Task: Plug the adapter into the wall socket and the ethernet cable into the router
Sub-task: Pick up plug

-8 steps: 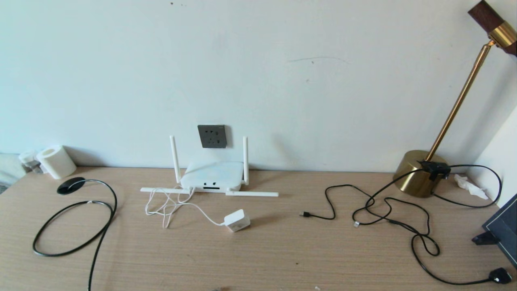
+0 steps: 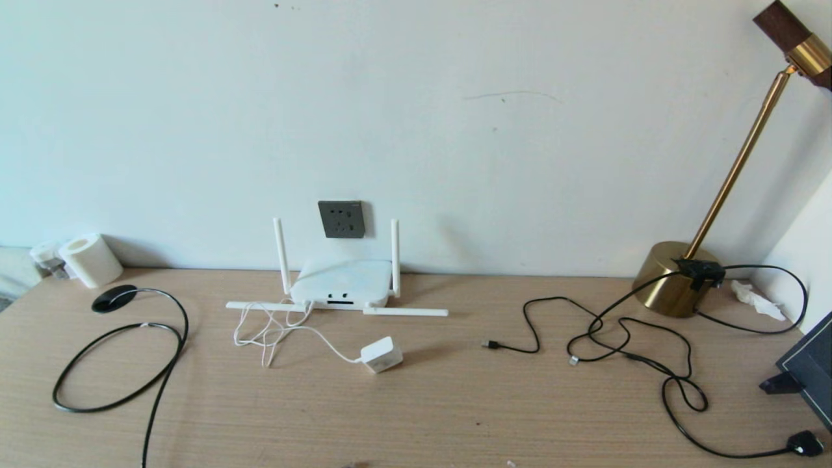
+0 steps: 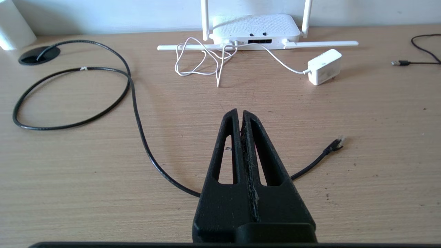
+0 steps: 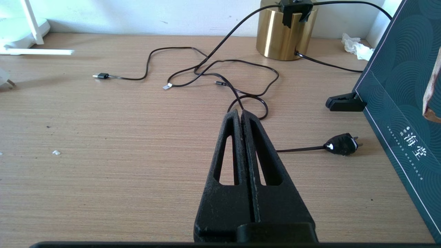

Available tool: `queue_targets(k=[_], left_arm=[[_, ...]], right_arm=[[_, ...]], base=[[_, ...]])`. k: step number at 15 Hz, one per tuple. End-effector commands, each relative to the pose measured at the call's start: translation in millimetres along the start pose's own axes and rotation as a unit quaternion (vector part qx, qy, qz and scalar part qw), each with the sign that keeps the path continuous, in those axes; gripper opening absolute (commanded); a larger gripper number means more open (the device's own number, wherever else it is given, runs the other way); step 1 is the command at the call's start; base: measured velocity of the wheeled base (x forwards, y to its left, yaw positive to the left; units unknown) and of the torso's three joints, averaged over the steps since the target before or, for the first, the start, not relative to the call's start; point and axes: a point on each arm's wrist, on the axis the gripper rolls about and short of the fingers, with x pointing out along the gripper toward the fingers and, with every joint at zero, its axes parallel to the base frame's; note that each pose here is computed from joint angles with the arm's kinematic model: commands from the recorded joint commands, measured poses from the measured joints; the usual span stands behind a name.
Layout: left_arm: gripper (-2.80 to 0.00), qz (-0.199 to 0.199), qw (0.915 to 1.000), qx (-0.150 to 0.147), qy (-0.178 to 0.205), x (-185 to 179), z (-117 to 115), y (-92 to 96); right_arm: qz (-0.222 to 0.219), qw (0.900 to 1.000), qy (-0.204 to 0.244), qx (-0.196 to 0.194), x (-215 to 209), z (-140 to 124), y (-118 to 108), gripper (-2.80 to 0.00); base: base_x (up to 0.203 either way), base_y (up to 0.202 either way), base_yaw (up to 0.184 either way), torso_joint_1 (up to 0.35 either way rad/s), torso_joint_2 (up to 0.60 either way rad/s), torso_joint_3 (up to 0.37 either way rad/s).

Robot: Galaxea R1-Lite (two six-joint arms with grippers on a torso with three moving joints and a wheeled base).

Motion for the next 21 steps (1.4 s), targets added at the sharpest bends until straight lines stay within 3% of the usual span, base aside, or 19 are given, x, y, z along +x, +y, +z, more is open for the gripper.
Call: queue_targets(k=[1, 3, 6, 9, 12, 13, 16, 19, 21], left_arm=[[-2.80, 0.000, 1.0000, 0.007, 0.000, 0.0, -0.1, 0.0], [-2.80, -0.004, 0.9996, 0.029, 0.002, 0.0, -0.6, -0.2], [-2.80, -0.010, 0.9994, 0.030, -0.014, -0.8, 4.5, -0.4], [-2.80, -0.043, 0.9965, 0.038, -0.062, -11.2, 37.3, -1.5], [-2.80, -0.109, 0.9926, 0.043, -0.030, -3.7, 69.5, -3.7], [-2.80, -0.165, 0.9852, 0.041, -0.017, 1.5, 76.3, -5.6], [-2.80, -0.319, 0.9470, 0.029, 0.018, 17.0, 94.5, -9.8], [-2.80, -0.419, 0.9056, 0.011, 0.067, 44.0, 118.3, -17.1], [-2.80, -0.445, 0.8889, -0.003, 0.110, 71.0, 133.0, -27.0]], right_arm=[[0.000, 1.000, 0.000, 0.000, 0.0, 0.0, 0.0, -2.80], [0.000, 1.000, 0.000, 0.000, 0.0, 0.0, 0.0, -2.80], [0.000, 1.000, 0.001, 0.001, 0.1, 0.1, 0.0, -2.80], [0.001, 1.000, 0.001, 0.001, 0.1, 0.1, 0.0, -2.80], [0.001, 1.000, 0.001, 0.001, 0.1, 0.1, 0.0, -2.80], [0.001, 1.000, 0.000, 0.001, 0.0, 0.0, 0.0, -2.80], [0.001, 1.000, 0.001, 0.001, 0.1, 0.1, 0.0, -2.80], [0.001, 1.000, 0.000, 0.000, 0.0, 0.0, 0.0, -2.80], [0.000, 1.000, 0.000, 0.001, 0.0, 0.0, 0.0, -2.80]], base=[[0.000, 0.000, 0.000, 0.000, 0.00, 0.000], [0.000, 0.000, 0.000, 0.000, 0.00, 0.000], [0.000, 0.000, 0.000, 0.000, 0.00, 0.000], [0.000, 0.000, 0.000, 0.000, 0.00, 0.000], [0.000, 0.000, 0.000, 0.000, 0.00, 0.000], [0.000, 0.000, 0.000, 0.000, 0.00, 0.000], [0.000, 0.000, 0.000, 0.000, 0.00, 0.000], [0.000, 0.000, 0.000, 0.000, 0.00, 0.000], [0.000, 0.000, 0.000, 0.000, 0.00, 0.000]])
